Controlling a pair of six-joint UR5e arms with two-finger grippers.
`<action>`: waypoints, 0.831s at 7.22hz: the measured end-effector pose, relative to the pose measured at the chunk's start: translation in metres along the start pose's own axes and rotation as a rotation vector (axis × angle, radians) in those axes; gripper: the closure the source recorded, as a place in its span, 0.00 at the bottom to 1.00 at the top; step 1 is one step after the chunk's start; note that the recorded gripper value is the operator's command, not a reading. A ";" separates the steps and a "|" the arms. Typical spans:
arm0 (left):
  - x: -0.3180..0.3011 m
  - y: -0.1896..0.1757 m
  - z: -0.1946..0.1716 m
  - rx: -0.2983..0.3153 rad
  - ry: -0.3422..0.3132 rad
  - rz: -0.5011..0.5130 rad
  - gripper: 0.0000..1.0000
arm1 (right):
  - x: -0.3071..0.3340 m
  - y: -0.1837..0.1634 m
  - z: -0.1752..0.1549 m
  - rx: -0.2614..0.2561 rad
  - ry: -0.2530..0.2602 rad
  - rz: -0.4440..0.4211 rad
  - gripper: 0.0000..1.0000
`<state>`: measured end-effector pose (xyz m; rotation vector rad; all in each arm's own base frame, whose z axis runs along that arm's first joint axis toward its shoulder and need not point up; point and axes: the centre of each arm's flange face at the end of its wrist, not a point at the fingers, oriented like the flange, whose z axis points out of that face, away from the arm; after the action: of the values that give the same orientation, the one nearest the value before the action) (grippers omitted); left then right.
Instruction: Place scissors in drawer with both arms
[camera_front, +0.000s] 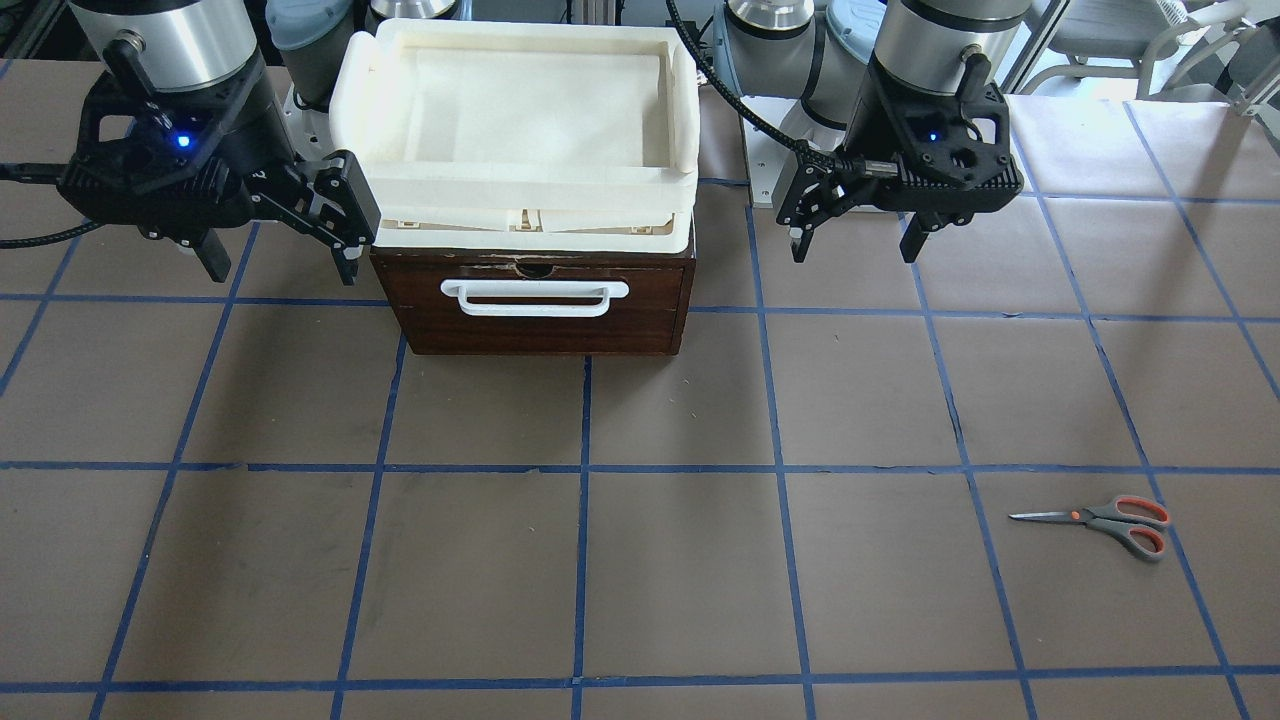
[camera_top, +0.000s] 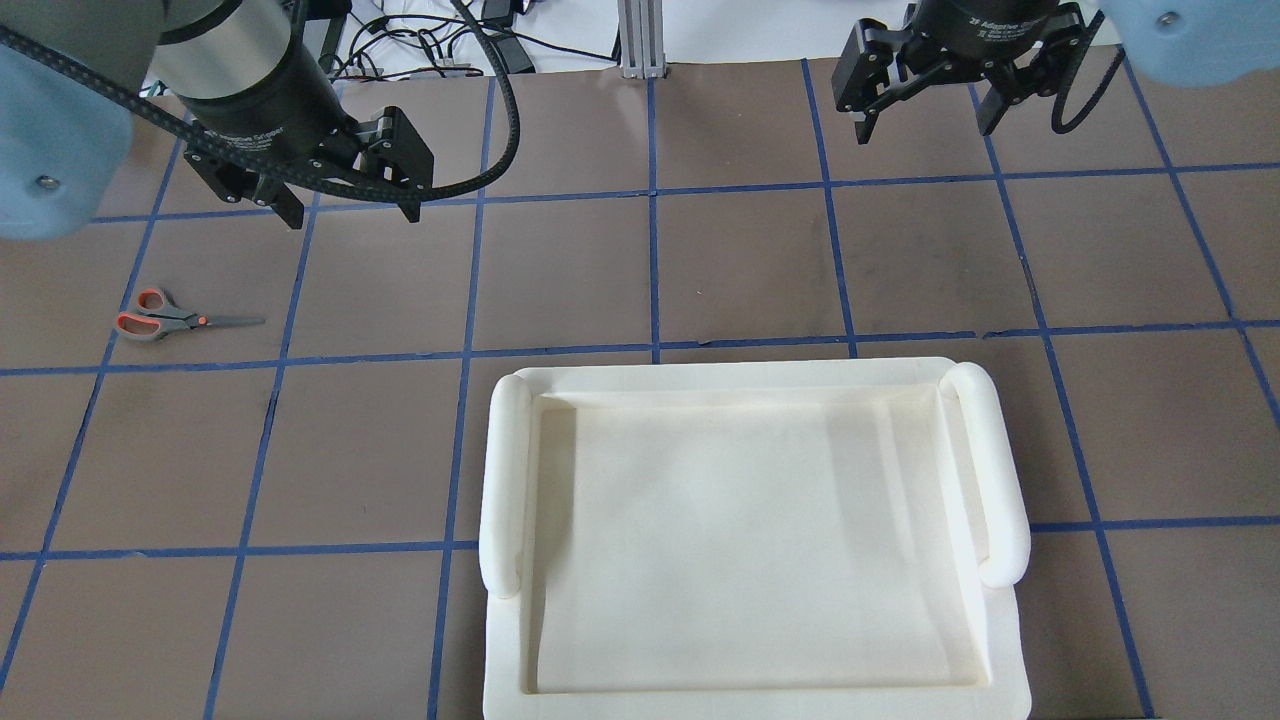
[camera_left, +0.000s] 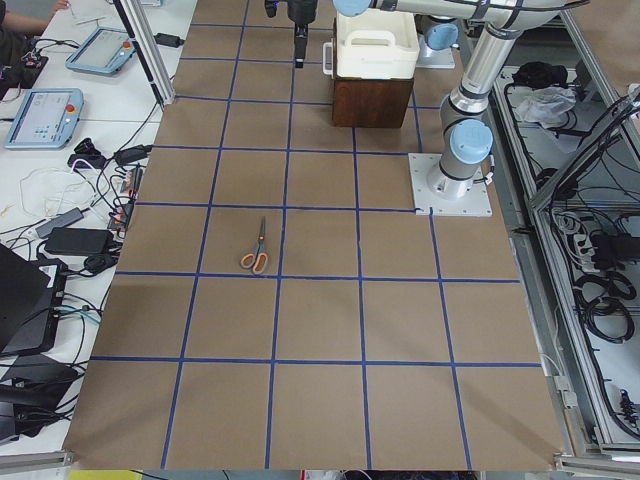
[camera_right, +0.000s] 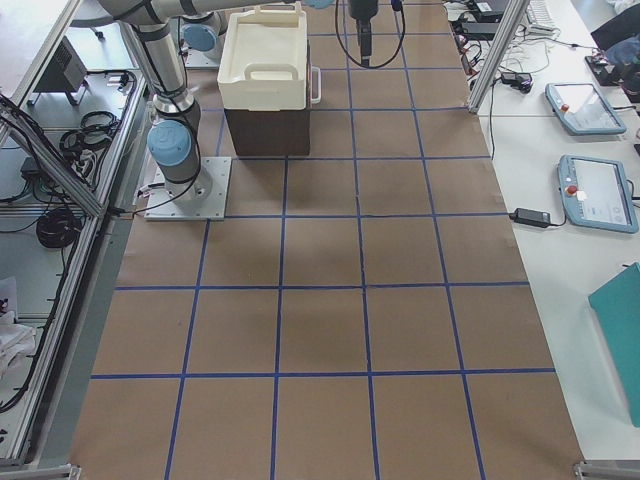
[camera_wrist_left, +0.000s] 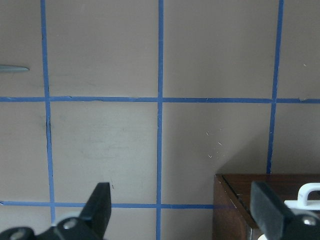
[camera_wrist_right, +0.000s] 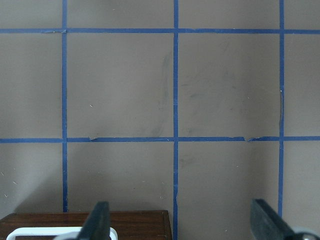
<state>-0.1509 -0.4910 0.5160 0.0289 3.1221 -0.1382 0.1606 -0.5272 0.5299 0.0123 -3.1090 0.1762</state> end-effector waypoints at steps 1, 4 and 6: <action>-0.021 -0.005 0.002 -0.006 -0.006 0.077 0.00 | -0.001 -0.002 0.016 -0.030 -0.001 0.001 0.00; -0.142 -0.015 0.039 -0.075 0.007 0.417 0.00 | -0.048 0.004 0.074 -0.156 -0.168 -0.062 0.00; -0.222 -0.018 0.076 -0.127 0.054 0.583 0.00 | -0.097 0.010 0.113 -0.224 -0.185 -0.233 0.00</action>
<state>0.0720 -0.5196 0.4460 0.9337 3.0098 0.0723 0.2547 -0.5289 0.4140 0.4058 -3.2531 -0.1895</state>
